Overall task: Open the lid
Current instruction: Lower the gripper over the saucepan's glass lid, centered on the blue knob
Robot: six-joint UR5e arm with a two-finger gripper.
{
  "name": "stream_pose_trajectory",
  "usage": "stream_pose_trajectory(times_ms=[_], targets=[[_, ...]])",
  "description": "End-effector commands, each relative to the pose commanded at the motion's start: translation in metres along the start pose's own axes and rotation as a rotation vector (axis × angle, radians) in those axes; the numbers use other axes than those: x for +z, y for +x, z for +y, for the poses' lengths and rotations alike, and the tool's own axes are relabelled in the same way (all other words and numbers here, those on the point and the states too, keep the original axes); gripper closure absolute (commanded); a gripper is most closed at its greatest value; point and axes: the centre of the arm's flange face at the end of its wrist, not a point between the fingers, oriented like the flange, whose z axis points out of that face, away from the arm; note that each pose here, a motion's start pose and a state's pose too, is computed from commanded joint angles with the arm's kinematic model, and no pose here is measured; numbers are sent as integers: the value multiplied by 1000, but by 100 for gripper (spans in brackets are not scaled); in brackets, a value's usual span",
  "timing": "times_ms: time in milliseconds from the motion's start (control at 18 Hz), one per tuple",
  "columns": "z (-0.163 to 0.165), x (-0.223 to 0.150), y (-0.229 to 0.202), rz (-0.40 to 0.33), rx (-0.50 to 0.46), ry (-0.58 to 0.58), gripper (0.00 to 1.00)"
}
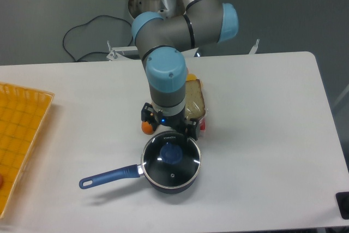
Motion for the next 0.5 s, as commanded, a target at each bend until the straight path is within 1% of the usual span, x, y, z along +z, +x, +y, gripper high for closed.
stream_pose_trajectory(times_ms=[167, 500], targets=[[-6, 2, -3, -1, -25, 1, 0], [-12, 6, -8, -18, -22, -11, 0]])
